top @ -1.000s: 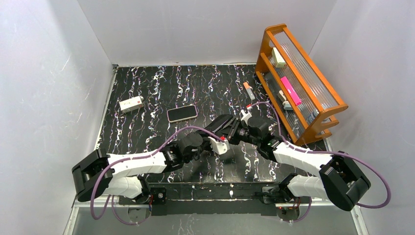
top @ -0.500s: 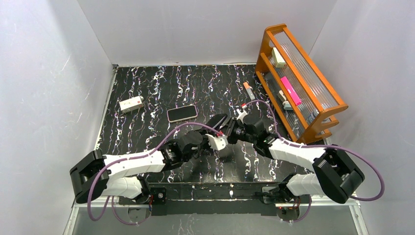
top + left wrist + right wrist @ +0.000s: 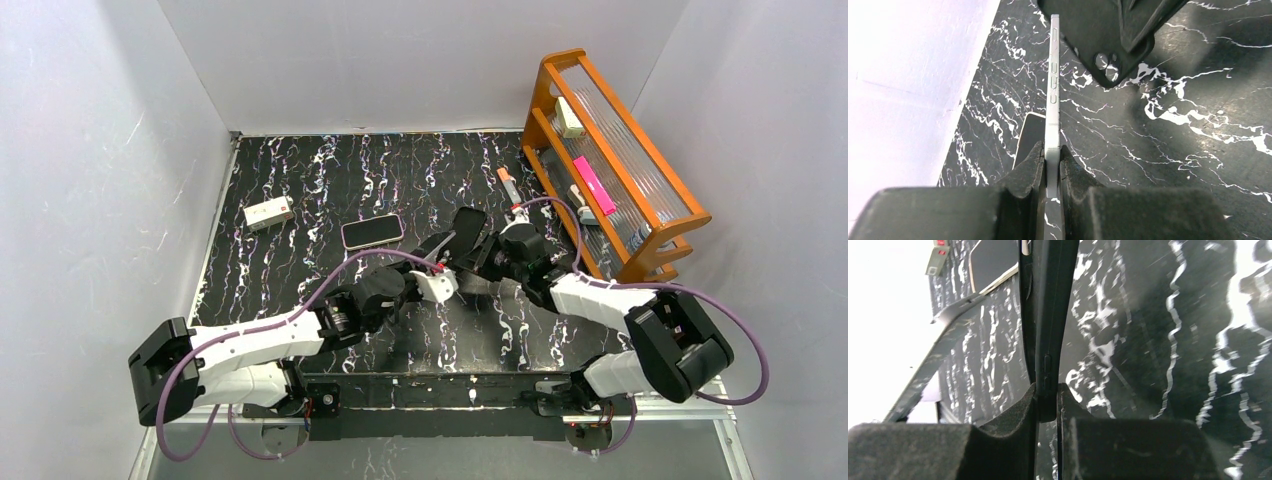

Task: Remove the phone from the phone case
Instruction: Remove the phone case from the phone, then place the phone case at the center of the board.

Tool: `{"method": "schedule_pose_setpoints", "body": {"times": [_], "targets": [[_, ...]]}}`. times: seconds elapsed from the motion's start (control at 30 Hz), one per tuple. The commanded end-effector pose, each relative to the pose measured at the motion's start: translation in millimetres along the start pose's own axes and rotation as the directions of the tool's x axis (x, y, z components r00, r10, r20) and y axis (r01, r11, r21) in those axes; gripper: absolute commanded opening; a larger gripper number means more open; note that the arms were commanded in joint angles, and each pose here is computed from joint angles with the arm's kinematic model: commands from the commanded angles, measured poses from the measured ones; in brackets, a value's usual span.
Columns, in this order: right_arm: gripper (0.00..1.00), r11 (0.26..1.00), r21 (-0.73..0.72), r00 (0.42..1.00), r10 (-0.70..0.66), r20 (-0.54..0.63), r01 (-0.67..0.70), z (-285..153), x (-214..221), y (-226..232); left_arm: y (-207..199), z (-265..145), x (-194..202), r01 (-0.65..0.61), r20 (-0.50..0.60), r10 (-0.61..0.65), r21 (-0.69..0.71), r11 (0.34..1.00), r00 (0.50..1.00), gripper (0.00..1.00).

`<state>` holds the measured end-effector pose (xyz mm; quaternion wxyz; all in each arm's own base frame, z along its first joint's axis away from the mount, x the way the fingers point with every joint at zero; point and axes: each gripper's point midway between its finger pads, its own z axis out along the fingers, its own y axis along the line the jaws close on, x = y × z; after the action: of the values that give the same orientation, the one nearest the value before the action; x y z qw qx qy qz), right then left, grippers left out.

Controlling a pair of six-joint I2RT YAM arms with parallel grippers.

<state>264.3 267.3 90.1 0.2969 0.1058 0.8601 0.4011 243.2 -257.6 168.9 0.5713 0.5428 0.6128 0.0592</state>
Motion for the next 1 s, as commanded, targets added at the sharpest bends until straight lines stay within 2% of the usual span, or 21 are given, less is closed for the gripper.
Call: {"method": "schedule_pose_setpoints", "body": {"times": [0.0,0.27,0.37,0.5,0.6,0.7,0.8,0.97], "targets": [[0.01,0.995,0.002,0.991,-0.098,0.090,0.098,5,-41,-1,39,-7,-13,0.073,0.003,-0.073,-0.156,0.985,0.997,0.00],[0.01,0.986,-0.028,0.987,-0.162,0.022,0.163,14,-63,-16,46,22,6,0.026,-0.136,-0.063,-0.255,0.967,0.989,0.00],[0.01,0.981,-0.027,0.981,-0.191,-0.013,0.191,25,-67,-18,51,37,12,0.049,-0.172,-0.099,-0.275,0.960,0.980,0.00],[0.02,0.974,-0.026,0.969,-0.227,-0.102,0.226,44,-67,-21,56,55,19,0.058,-0.201,-0.123,-0.300,0.952,0.972,0.00],[0.10,0.974,-0.054,0.957,-0.226,-0.181,0.220,56,-58,-23,57,69,25,0.069,-0.205,-0.139,-0.316,0.946,0.969,0.00],[0.14,0.978,-0.036,0.946,-0.210,-0.248,0.207,66,-52,-34,57,86,36,0.059,-0.230,-0.146,-0.344,0.937,0.962,0.00],[0.20,0.975,-0.004,0.943,-0.216,-0.254,0.222,66,-53,-42,58,98,46,0.050,-0.251,-0.150,-0.366,0.929,0.956,0.00],[0.50,0.963,0.043,0.939,-0.250,-0.237,0.268,59,-60,-50,56,111,51,0.065,-0.239,-0.159,-0.358,0.931,0.958,0.00]]}}
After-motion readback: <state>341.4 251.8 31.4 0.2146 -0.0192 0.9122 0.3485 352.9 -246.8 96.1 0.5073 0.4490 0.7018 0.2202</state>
